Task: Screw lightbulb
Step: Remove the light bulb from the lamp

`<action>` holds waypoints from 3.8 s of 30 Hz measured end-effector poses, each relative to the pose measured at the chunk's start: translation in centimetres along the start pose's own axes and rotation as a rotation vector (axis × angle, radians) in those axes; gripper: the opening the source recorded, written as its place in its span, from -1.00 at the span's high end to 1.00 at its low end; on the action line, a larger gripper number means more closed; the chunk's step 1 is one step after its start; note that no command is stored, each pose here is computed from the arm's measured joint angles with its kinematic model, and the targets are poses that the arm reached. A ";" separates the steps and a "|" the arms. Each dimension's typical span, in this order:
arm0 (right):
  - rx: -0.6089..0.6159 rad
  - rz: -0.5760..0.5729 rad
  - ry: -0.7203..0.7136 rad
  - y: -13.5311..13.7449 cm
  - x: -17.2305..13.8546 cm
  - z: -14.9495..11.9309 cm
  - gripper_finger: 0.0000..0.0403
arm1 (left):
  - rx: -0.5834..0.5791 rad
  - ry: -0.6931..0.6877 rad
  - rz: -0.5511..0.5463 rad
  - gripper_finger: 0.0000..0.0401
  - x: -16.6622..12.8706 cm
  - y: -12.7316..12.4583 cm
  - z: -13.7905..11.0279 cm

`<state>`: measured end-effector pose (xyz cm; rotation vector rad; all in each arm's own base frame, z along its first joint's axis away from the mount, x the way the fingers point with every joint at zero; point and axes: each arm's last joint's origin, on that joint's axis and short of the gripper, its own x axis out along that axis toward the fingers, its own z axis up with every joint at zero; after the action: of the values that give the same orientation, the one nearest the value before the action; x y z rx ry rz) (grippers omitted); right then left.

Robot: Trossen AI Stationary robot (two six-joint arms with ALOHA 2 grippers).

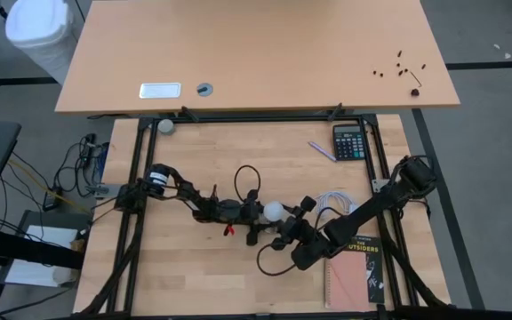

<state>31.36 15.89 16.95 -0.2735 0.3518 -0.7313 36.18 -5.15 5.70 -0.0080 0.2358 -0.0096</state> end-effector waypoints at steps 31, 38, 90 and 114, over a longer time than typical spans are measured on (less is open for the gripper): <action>0.038 0.053 0.132 -1.4 -0.9 -1.3 0.22 | 0.198 0.158 0.043 -0.52 -5.0 0.4 10.1; 0.009 0.215 0.090 -0.9 1.0 1.0 0.22 | 0.194 0.119 0.042 -0.52 -7.5 0.6 13.4; 0.079 0.483 0.080 -4.4 4.6 4.7 0.22 | 0.254 0.034 -0.021 -0.50 -9.0 -0.4 15.5; 0.092 0.518 0.083 -4.2 4.4 4.7 0.03 | 0.256 0.010 -0.008 -0.12 -9.0 -0.4 15.7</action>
<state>33.78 10.39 21.74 -0.0578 0.4439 -0.2477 31.13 -5.38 23.04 0.2459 0.2428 -0.0474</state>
